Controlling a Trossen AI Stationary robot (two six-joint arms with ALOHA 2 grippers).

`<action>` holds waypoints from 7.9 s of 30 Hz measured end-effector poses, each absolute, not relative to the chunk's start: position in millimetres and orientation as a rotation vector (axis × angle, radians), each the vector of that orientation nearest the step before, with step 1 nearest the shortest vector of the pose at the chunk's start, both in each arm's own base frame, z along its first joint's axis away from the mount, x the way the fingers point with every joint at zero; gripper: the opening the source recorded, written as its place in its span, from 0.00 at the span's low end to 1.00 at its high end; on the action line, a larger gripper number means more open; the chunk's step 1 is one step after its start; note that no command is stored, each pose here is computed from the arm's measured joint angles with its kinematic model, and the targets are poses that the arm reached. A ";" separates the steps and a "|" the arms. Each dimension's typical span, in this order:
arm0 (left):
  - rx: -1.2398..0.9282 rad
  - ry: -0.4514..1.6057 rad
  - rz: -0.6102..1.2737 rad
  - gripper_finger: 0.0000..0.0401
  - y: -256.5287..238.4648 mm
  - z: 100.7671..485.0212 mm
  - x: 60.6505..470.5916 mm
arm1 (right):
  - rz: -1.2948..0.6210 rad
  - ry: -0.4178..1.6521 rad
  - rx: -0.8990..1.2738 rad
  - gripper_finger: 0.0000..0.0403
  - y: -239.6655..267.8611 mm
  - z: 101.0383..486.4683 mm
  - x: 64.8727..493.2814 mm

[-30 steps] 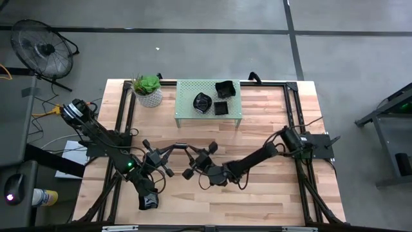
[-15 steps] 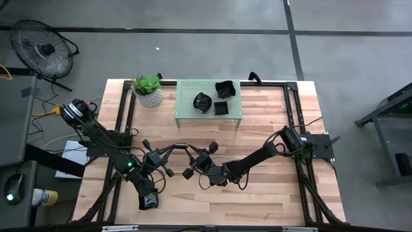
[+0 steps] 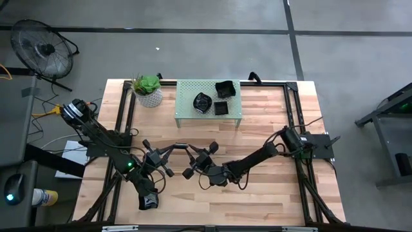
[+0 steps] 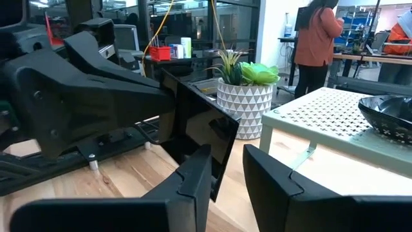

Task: Pick & Place Mini shaped plates
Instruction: Stack the square plate on top of the square plate on the shelf

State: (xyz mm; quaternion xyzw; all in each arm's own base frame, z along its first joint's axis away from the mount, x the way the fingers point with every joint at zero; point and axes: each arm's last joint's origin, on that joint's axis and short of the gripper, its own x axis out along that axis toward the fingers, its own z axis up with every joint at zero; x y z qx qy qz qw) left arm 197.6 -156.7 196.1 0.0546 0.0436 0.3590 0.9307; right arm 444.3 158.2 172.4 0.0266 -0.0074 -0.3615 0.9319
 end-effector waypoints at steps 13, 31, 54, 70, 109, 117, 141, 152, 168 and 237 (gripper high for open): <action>0.112 0.088 0.736 0.00 -156.6 196.2 197.5 | -0.730 -0.006 0.032 0.01 160.9 172.4 443.4; 0.168 0.137 0.701 0.00 -156.9 195.0 197.6 | -0.720 -0.004 0.031 0.00 161.3 172.0 443.5; 0.221 0.173 0.675 0.17 -157.4 194.4 197.9 | -0.706 -0.006 0.033 0.00 161.4 172.2 443.8; 0.253 0.186 0.669 0.33 -157.6 194.4 198.1 | -0.711 -0.006 0.033 0.00 161.2 172.3 443.8; 0.157 0.209 0.603 0.52 -127.9 218.6 145.0 | -0.849 0.241 -0.026 0.00 131.4 244.2 395.1; 0.059 0.203 0.648 0.52 -114.0 209.6 133.2 | -0.828 0.386 0.047 0.00 98.0 286.5 354.3; -0.053 0.201 0.668 0.52 -105.4 192.6 125.7 | -0.668 0.489 0.360 0.00 -30.1 393.0 244.6; -0.092 0.209 0.655 0.52 -109.0 192.7 128.5 | -0.572 0.615 0.561 0.00 -85.4 383.6 231.6; -0.103 0.240 0.645 0.52 -109.9 191.9 128.9 | -0.383 0.774 0.858 0.00 -128.8 332.2 277.1; -0.124 0.301 0.630 0.52 -110.5 190.4 128.9 | -0.582 0.738 0.996 0.00 -145.4 305.2 301.4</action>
